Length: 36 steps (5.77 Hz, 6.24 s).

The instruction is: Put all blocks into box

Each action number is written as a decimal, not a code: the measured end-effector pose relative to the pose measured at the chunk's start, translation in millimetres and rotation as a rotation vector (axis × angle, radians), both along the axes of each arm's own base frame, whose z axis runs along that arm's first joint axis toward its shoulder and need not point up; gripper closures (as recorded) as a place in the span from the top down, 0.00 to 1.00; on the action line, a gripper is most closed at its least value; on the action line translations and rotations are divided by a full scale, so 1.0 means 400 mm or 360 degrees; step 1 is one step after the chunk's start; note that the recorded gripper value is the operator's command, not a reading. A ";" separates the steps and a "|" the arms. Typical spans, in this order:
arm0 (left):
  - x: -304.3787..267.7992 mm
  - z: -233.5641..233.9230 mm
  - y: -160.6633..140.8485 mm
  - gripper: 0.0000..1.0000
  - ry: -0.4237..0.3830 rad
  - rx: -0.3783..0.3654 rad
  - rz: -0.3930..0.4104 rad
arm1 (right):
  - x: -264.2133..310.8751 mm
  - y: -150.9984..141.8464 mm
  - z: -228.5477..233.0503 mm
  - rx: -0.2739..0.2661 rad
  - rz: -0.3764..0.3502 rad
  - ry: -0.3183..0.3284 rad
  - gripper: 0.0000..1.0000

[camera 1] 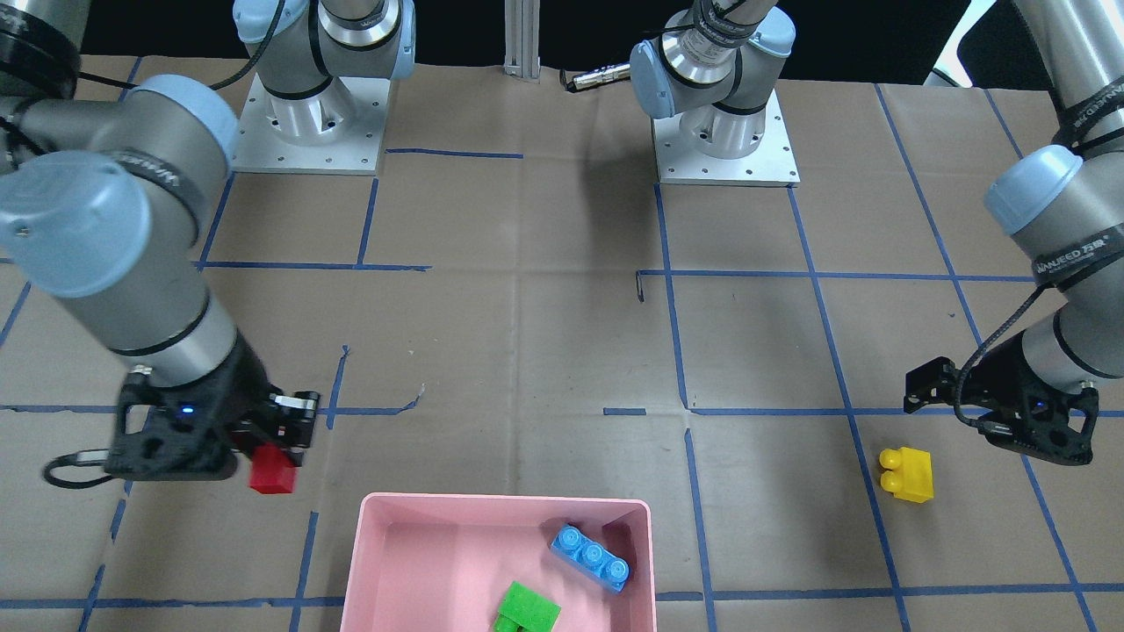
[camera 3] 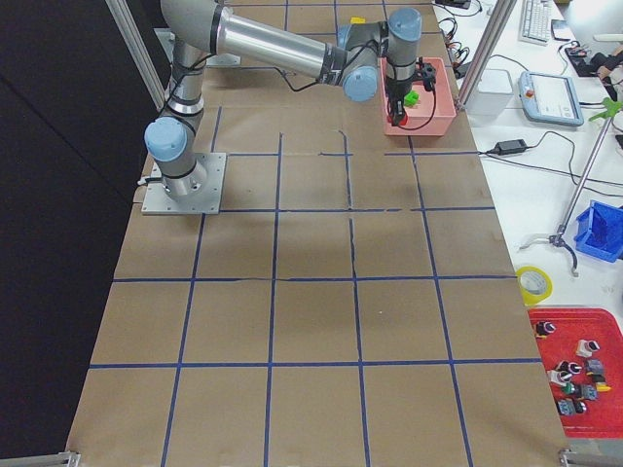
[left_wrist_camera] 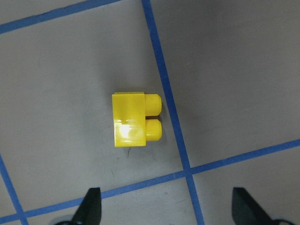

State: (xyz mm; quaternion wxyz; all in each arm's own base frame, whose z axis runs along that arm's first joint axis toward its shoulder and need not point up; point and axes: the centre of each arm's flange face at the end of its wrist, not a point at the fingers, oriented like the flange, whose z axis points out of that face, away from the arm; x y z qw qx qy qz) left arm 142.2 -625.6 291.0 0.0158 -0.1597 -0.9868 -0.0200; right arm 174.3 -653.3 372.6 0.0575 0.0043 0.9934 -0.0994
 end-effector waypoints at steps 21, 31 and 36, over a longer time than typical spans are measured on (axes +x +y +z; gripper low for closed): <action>-0.916 0.309 -0.306 0.11 0.0073 -0.0052 0.0816 | 0.006 0.531 0.274 0.0417 0.0296 0.0228 1.00; -0.783 0.391 -0.191 0.99 0.0046 -0.0055 0.0558 | 0.005 0.544 0.262 0.0421 0.0302 0.0231 1.00; -0.675 0.487 0.288 0.99 0.0037 -0.0086 0.0377 | 0.005 0.544 0.260 0.0421 0.0309 0.0234 1.00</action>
